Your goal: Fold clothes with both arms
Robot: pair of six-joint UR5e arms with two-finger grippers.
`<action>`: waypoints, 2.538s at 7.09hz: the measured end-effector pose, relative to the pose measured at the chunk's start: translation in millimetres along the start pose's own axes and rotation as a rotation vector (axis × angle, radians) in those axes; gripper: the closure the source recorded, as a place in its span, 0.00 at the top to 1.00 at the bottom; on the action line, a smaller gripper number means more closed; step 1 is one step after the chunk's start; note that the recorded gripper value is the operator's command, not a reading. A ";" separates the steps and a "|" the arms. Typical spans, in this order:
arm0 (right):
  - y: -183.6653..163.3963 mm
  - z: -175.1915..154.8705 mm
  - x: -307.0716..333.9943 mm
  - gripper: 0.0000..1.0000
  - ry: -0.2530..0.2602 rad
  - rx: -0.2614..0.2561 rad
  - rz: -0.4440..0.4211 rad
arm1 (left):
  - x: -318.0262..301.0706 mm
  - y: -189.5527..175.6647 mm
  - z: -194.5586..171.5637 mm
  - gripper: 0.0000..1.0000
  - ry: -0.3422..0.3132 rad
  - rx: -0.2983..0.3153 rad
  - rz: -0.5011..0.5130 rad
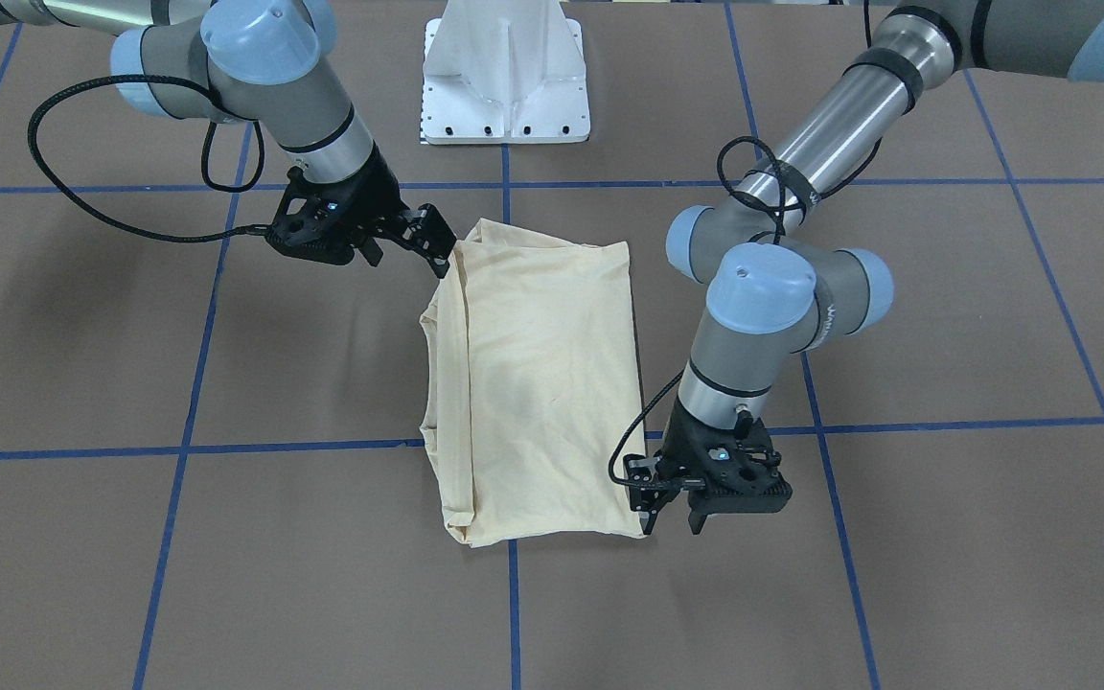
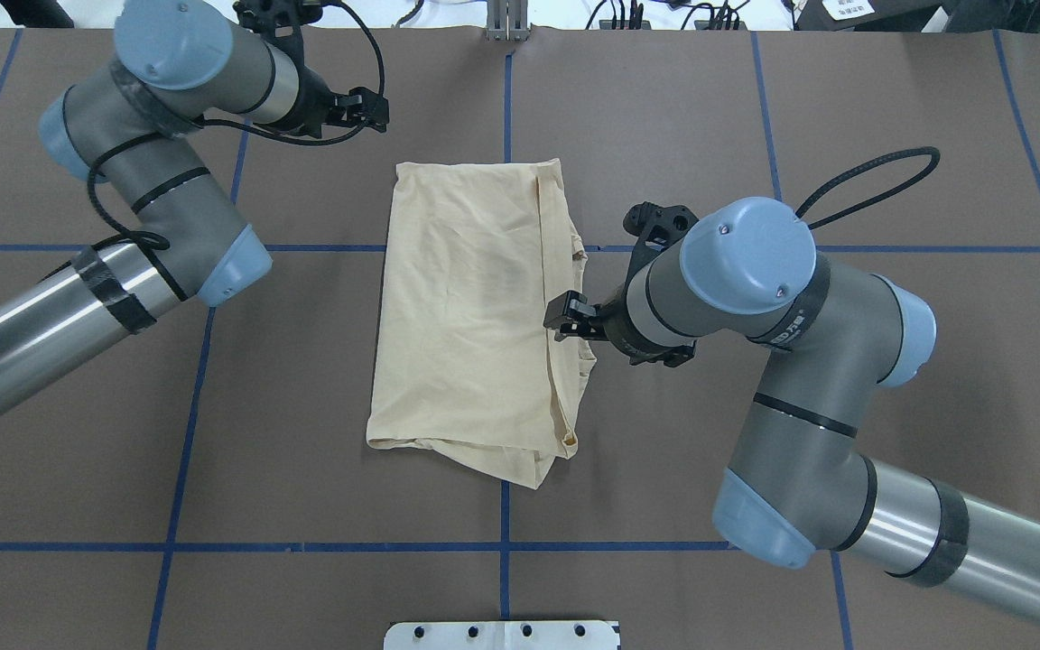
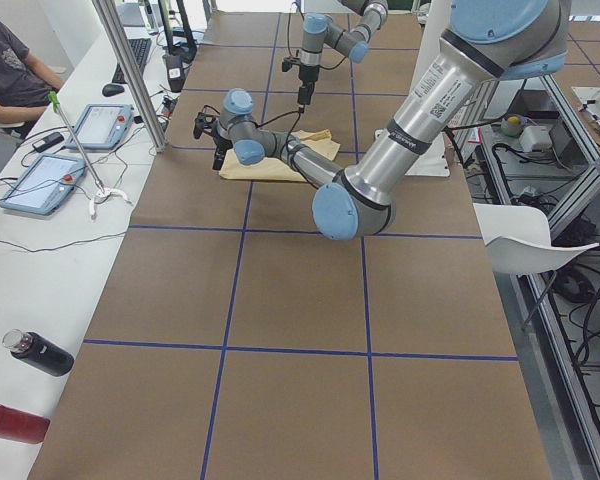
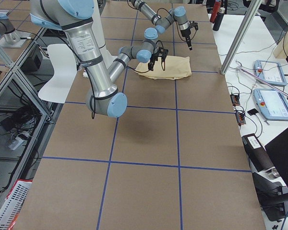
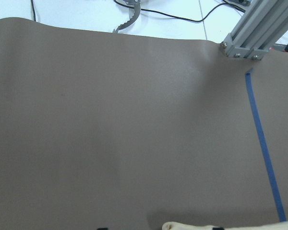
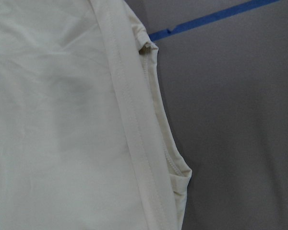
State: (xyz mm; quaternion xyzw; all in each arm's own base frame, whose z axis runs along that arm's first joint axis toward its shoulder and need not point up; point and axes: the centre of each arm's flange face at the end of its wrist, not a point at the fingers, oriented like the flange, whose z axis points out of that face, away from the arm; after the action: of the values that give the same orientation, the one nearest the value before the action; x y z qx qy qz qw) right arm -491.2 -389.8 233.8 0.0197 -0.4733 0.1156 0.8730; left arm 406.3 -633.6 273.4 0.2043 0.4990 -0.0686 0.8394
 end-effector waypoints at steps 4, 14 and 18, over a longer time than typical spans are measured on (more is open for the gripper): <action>76.1 47.5 -2.9 0.70 0.118 -0.012 -0.279 | -5.7 9.0 -28.7 1.00 0.043 -0.008 0.011; 84.3 67.0 -4.3 0.14 0.148 -0.021 -0.353 | -20.7 14.6 -24.0 0.96 0.030 -0.016 0.004; 83.3 61.9 -5.4 0.00 0.138 -0.022 -0.350 | -21.5 14.5 -23.3 0.90 0.025 -0.017 0.001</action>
State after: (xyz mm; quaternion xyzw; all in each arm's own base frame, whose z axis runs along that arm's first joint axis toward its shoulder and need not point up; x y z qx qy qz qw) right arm -563.3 -318.6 257.2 0.0842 -0.4031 -0.0421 0.9103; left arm 381.5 -612.7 286.2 0.1983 0.5098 -0.0616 0.8348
